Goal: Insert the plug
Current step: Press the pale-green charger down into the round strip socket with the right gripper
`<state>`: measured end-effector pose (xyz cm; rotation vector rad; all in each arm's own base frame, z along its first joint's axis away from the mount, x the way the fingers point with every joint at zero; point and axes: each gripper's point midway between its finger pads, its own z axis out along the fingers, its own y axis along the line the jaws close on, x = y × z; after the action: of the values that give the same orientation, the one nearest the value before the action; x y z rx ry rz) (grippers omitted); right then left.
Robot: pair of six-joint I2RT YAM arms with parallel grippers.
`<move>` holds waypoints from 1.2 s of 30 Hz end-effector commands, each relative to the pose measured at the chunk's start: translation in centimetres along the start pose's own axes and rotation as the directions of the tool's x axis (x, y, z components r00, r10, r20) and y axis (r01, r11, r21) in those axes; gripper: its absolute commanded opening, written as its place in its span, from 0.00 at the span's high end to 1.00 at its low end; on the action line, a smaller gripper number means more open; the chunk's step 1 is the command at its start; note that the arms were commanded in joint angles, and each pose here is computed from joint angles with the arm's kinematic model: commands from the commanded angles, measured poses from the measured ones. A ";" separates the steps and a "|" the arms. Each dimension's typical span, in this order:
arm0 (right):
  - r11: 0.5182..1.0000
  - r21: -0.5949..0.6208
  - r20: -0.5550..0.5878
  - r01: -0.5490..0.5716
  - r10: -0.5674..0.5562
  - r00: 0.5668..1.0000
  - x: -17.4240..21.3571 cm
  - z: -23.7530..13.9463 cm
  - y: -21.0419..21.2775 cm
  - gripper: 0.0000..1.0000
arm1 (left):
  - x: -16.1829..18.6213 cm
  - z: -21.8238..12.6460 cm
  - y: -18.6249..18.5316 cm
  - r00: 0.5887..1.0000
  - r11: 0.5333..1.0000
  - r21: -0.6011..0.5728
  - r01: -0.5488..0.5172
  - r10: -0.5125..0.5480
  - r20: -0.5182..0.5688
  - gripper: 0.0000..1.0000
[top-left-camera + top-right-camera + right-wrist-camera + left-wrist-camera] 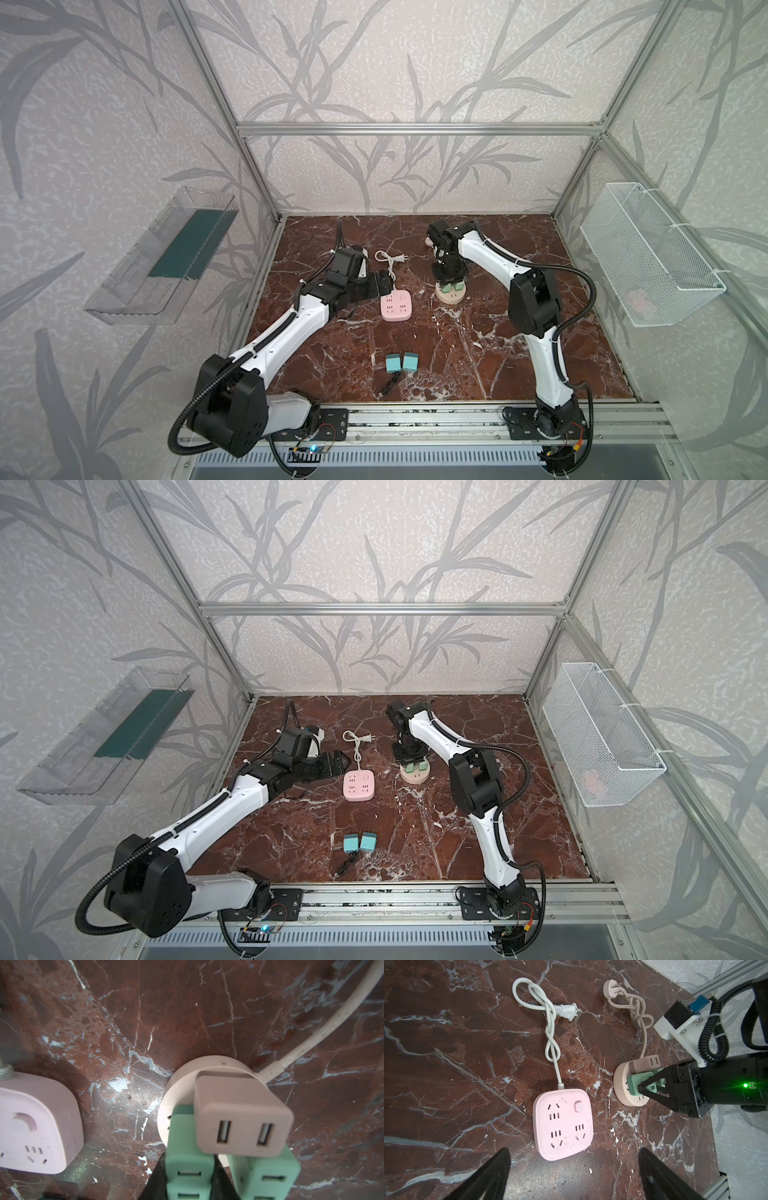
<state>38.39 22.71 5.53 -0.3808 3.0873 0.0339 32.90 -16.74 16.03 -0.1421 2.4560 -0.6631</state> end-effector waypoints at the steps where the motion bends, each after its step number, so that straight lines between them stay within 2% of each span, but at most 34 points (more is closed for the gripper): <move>1: 0.996 0.087 -0.209 0.037 -0.018 0.978 3.2 9.6 -2.1 1.00 | 0.3 -0.5 0.0 1.000 1.000 0.010 0.002 -0.002 0.001 0.06; 7: 0.994 0.101 -0.241 0.049 -0.023 0.970 3.6 10.7 -2.5 1.00 | 0.6 -0.7 0.2 1.000 1.000 0.011 0.012 -0.012 0.003 0.06; 16: 0.995 0.093 -0.225 0.042 -0.020 0.974 3.3 10.1 -2.4 1.00 | 0.6 -0.7 0.1 1.000 1.000 0.018 0.014 -0.014 0.002 0.06; 27: 0.998 0.057 -0.076 0.011 -0.006 0.997 0.8 4.1 -1.7 0.94 | 0.4 -1.0 -0.1 1.000 1.000 0.023 0.014 -0.014 0.009 0.06; 36: 1.000 0.011 0.042 -0.012 0.011 0.999 -0.5 -0.5 -1.0 0.78 | 0.3 -1.2 -0.3 1.000 0.999 0.029 0.013 -0.013 0.013 0.06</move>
<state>38.74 22.88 6.86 -0.3944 3.0425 0.0619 32.11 -16.67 15.87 -0.1482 2.4570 -0.6840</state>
